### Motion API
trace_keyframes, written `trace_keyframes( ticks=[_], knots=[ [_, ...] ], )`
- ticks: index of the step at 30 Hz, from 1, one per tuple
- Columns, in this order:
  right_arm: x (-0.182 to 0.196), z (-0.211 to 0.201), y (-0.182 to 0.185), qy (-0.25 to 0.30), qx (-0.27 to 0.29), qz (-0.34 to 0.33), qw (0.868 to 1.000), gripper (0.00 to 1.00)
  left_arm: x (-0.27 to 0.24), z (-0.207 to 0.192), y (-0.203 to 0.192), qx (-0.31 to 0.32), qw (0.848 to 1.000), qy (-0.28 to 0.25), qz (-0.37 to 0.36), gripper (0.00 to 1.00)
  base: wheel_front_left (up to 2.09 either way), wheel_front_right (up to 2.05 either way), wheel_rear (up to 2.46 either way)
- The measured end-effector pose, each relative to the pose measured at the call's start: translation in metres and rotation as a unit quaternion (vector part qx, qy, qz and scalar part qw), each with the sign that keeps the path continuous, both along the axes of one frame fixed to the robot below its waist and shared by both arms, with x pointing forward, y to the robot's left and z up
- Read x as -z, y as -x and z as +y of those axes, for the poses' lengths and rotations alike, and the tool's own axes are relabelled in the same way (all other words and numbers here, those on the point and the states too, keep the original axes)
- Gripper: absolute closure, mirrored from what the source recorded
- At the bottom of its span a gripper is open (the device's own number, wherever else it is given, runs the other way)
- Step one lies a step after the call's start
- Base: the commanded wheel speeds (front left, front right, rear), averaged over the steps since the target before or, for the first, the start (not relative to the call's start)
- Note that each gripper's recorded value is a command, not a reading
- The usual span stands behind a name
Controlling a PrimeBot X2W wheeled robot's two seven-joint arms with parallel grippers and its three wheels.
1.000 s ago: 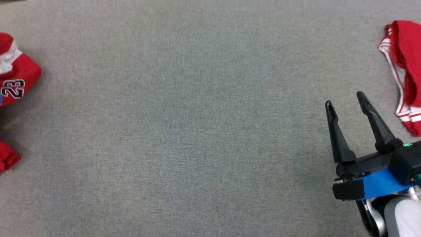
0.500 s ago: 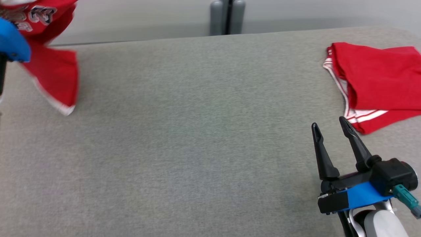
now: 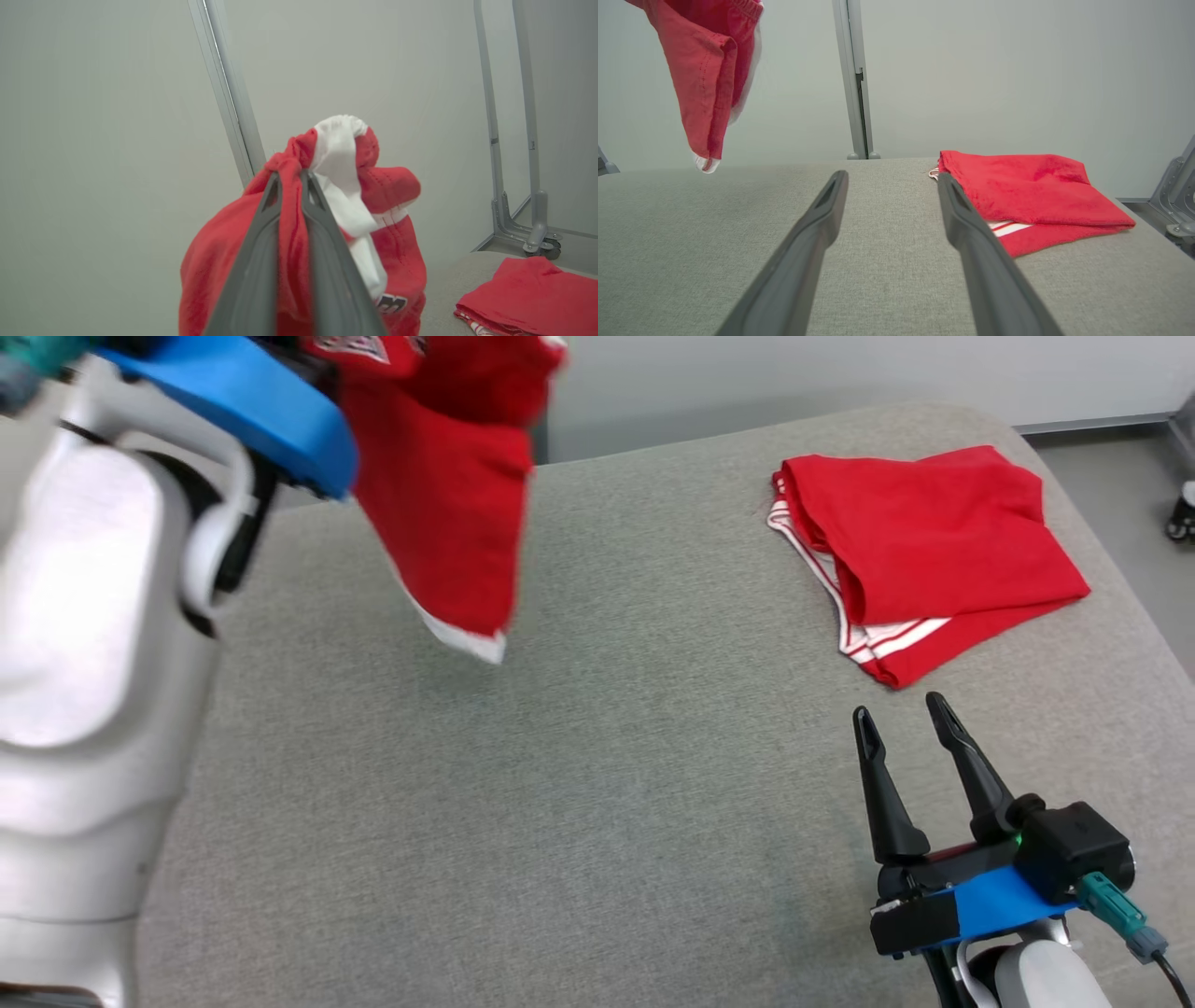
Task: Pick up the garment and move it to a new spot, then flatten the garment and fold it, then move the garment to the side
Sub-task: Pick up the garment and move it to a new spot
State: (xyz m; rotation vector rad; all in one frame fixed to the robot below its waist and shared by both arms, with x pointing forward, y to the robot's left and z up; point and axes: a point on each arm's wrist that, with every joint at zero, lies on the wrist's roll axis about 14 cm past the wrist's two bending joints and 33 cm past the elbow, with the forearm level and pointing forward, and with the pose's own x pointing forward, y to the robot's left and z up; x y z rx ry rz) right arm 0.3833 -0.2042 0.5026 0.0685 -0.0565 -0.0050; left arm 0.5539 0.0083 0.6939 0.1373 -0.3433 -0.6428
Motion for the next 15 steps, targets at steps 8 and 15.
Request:
trace_keyframes(
  ticks=[8, 15],
  knots=[
    [0.001, -0.007, 0.006, -0.008, 0.012, -0.001, 1.0, 0.0, 0.067, -0.045, 0.031, 0.057, 0.996, -0.005, 0.074, 1.0, 0.0, 0.0, 0.0],
    [0.003, -0.003, 0.006, -0.015, 0.007, 0.0, 1.0, 0.0, 0.154, -0.047, 0.066, 0.058, 0.983, 0.001, 0.174, 1.0, 0.0, 0.0, 0.0]
  ],
)
